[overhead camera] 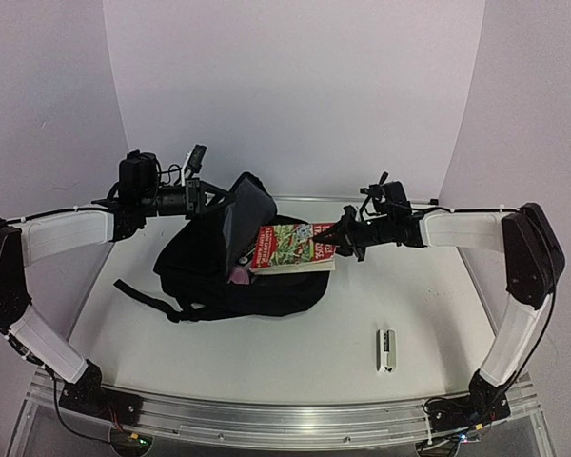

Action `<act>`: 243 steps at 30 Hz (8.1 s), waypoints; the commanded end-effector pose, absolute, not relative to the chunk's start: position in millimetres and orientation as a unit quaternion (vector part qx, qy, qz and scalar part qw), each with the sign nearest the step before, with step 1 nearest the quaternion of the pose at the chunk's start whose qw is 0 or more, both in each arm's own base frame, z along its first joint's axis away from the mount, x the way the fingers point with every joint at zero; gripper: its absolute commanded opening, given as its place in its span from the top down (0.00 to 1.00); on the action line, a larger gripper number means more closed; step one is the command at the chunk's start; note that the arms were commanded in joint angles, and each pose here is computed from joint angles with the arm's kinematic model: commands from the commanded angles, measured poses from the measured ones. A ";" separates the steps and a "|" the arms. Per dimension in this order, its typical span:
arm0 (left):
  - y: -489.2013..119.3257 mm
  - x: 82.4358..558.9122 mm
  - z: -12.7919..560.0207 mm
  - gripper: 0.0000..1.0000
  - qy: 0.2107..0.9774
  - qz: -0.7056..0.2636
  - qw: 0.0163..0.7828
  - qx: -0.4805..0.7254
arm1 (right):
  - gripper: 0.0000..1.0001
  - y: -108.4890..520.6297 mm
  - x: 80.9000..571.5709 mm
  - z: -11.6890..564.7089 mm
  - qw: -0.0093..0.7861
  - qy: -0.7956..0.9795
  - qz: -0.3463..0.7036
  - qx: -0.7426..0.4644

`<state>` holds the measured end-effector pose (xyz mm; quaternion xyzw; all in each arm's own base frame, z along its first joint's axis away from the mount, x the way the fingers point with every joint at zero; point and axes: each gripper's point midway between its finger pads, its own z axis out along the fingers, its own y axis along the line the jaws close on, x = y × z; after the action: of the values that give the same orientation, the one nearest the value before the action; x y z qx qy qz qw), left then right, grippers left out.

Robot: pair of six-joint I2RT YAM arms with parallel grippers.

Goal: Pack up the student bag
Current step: Place the book in the student bag, then adjust the student bag at the center of the board.

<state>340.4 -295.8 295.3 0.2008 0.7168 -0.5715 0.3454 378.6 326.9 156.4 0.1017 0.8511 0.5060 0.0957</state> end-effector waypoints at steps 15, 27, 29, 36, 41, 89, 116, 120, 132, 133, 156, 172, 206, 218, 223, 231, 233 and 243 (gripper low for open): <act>-291.9 341.9 356.2 1.00 0.651 -0.561 0.459 0.224 | 1.00 364.4 403.4 167.1 0.083 0.833 0.533 0.124; -307.2 325.7 335.8 1.00 0.655 -0.586 0.406 0.250 | 1.00 387.1 432.7 209.6 0.112 0.798 0.580 0.119; -309.4 323.7 331.1 1.00 0.662 -0.580 0.400 0.255 | 1.00 394.8 437.4 214.2 0.119 0.792 0.587 0.118; -309.9 322.4 326.8 1.00 0.668 -0.575 0.397 0.256 | 1.00 422.7 448.5 173.4 0.131 0.802 0.564 0.145; -311.2 322.7 324.9 1.00 0.668 -0.576 0.396 0.257 | 1.00 440.2 462.5 154.7 0.164 0.802 0.547 0.176; -320.9 318.7 305.6 1.00 0.703 -0.576 0.350 0.228 | 0.47 493.3 453.9 183.0 0.302 0.793 0.528 0.029; -315.1 312.4 207.1 0.20 0.874 -0.401 0.256 0.101 | 0.05 310.8 449.2 199.8 0.398 0.876 0.271 0.002; -257.9 306.5 183.7 0.19 0.899 -0.382 0.212 -0.021 | 0.10 331.8 461.9 170.2 0.367 0.888 0.274 -0.037; -190.2 262.6 141.6 0.18 0.928 -0.314 0.152 -0.134 | 0.61 354.7 484.3 117.0 0.330 0.905 0.256 -0.074; -191.9 261.1 136.4 0.29 0.928 -0.316 0.144 -0.133 | 0.70 354.2 484.1 115.9 0.329 0.906 0.255 -0.074; -257.4 473.3 131.8 0.75 0.866 -0.401 0.300 -0.011 | 0.97 401.0 224.0 98.4 0.134 0.918 0.329 -0.176; -213.6 413.1 174.7 0.28 0.888 -0.337 0.312 -0.016 | 0.17 341.1 275.2 180.1 0.310 0.922 0.208 -0.098; -316.9 322.4 118.2 0.99 0.858 -0.477 0.181 -0.062 | 0.98 179.4 407.7 75.3 0.257 0.956 0.134 0.049; -258.7 368.1 153.0 0.66 0.861 -0.437 0.256 -0.049 | 0.66 197.3 352.2 85.7 0.248 0.951 0.166 0.082; -247.9 347.7 168.9 0.31 0.884 -0.340 0.321 0.019 | 0.33 209.2 332.6 116.9 0.268 0.942 0.185 0.084; -234.6 315.3 194.5 0.23 0.884 -0.257 0.383 0.078 | 0.27 251.7 264.1 122.5 0.243 0.938 0.222 0.112; -232.7 310.6 200.6 0.22 0.879 -0.264 0.389 0.076 | 0.31 262.8 252.6 124.4 0.242 0.935 0.232 0.117; -232.1 305.2 181.5 0.17 0.891 -0.260 0.366 0.069 | 0.23 236.2 246.7 103.7 0.281 0.927 0.173 0.180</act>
<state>298.8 -241.5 192.6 0.0875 0.8779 -0.2934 0.3680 237.4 264.6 106.0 0.1247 0.9392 0.2111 0.2405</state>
